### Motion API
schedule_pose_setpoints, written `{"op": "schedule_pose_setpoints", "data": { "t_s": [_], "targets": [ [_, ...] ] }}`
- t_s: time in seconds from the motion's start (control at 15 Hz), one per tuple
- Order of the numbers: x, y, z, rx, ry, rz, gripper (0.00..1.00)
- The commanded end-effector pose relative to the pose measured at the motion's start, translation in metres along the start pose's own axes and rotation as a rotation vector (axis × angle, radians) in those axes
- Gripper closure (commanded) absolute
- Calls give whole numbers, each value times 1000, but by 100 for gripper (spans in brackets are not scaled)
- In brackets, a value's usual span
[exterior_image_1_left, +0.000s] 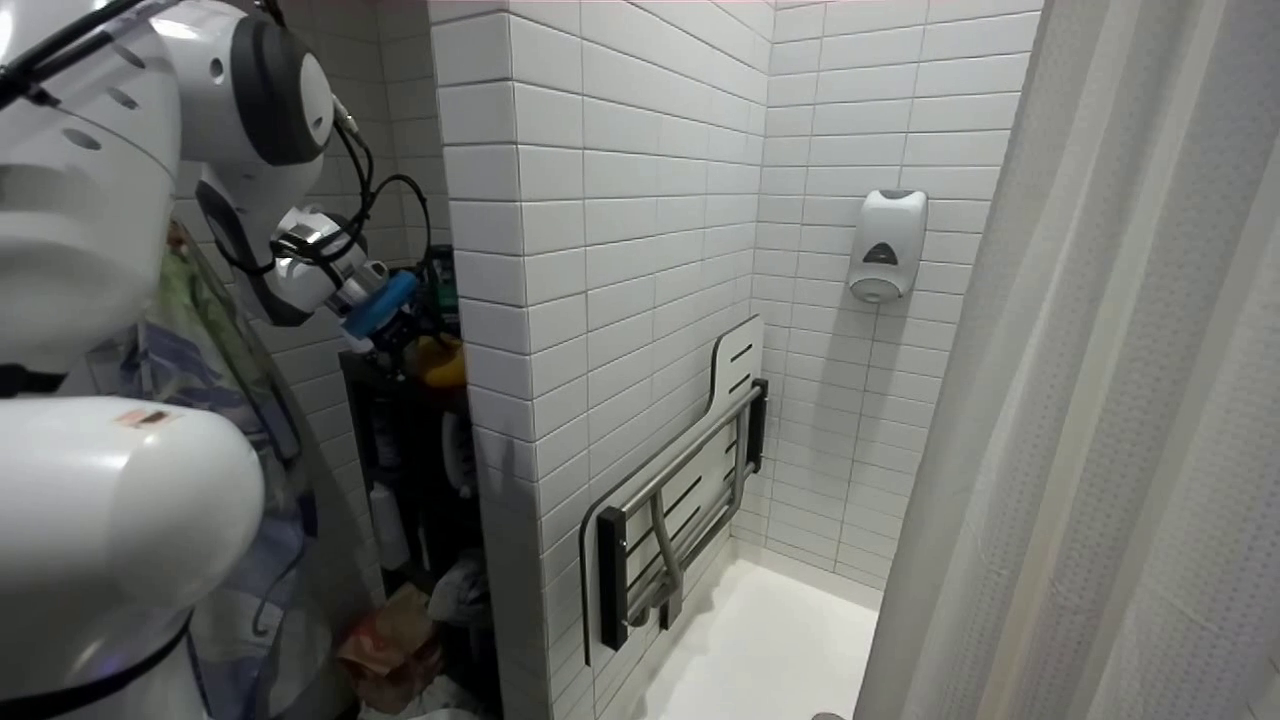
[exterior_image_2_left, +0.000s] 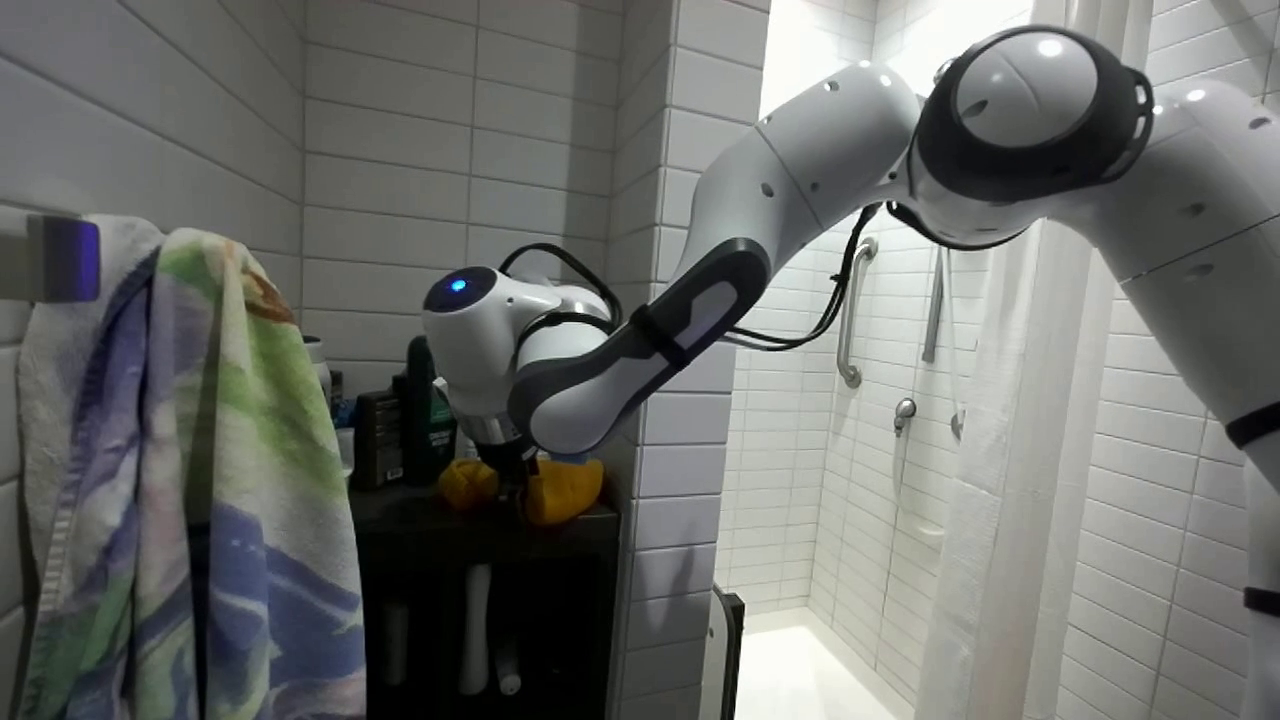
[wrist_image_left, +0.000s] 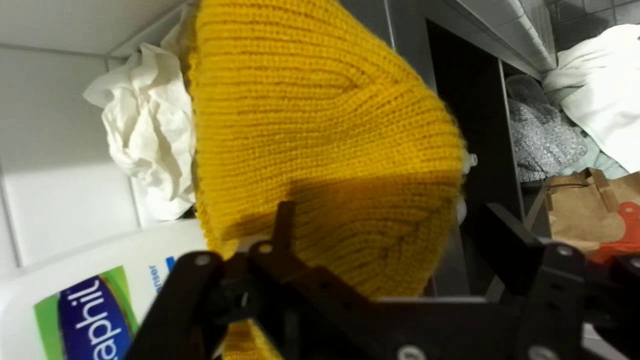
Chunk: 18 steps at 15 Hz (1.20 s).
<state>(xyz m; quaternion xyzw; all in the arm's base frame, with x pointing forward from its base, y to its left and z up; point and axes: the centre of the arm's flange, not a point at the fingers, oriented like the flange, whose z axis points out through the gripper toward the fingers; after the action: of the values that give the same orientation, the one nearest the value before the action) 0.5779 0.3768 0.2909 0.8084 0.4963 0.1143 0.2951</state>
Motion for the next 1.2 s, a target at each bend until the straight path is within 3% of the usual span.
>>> {"op": "schedule_pose_setpoints", "data": {
  "t_s": [0.0, 0.53, 1.13],
  "targets": [
    [7, 5, -1, -24, 5, 18, 39],
    [6, 10, -8, -9, 12, 31, 99],
    [-10, 29, -29, -22, 37, 99, 99]
  ]
}}
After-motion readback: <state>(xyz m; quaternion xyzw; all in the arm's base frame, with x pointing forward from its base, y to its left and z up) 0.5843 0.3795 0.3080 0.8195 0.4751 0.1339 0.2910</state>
